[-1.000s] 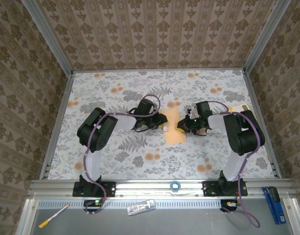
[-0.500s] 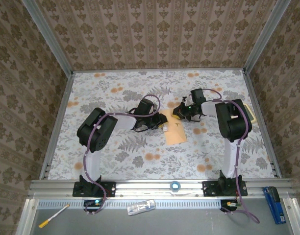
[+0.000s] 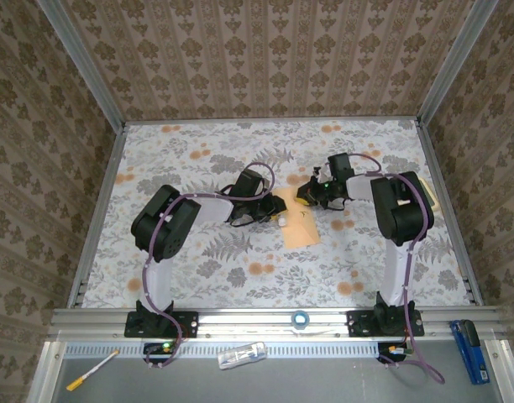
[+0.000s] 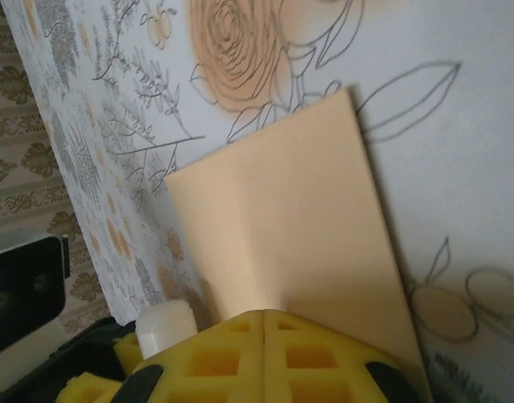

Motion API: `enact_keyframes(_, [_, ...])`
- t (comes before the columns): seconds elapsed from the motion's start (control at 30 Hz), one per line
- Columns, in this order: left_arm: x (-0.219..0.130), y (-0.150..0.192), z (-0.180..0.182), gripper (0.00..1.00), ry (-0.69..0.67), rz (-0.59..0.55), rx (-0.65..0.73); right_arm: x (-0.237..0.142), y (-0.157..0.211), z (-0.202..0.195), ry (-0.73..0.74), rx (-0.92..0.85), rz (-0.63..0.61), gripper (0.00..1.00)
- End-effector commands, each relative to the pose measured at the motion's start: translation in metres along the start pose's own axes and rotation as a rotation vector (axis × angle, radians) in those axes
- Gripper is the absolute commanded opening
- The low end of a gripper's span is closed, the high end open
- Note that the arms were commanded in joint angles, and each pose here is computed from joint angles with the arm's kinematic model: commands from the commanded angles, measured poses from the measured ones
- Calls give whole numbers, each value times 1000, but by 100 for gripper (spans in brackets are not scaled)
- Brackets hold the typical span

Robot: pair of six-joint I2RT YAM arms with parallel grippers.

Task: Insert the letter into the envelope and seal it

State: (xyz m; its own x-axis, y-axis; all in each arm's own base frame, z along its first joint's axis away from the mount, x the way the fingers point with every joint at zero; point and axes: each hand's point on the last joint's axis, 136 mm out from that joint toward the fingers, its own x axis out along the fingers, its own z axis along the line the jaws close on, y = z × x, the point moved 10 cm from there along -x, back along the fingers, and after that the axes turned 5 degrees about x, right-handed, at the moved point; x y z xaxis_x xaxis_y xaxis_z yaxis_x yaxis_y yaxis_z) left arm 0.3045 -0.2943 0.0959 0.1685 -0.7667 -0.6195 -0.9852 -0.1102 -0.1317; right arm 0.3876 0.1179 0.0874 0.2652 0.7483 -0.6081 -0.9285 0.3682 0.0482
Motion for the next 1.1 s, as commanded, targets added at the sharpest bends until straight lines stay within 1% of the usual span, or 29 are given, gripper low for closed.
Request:
enact_keyframes(0.0, [-4, -2, -2, 6, -10, 1, 11, -15, 7, 9, -12, 10, -18, 4])
enact_keyframes(0.27, [-2, 0, 1, 6, -11, 0, 3, -17, 31, -12, -12, 63, 11, 5])
enact_keyframes(0.6, [-1, 0, 1, 6, -8, 6, 2, -13, 49, -37, 45, 95, 55, 5])
enact_keyframes(0.7, [-1, 0, 1, 6, -9, 6, 2, -17, 48, -31, 30, 88, 42, 5])
enact_keyframes(0.87, [0, 0, 2, 6, -9, 9, -3, -31, 45, -7, 0, 48, 15, 5])
enact_keyframes(1.07, [1, -1, 2, 6, -7, 10, -3, -46, 52, 8, -36, 39, 3, 5])
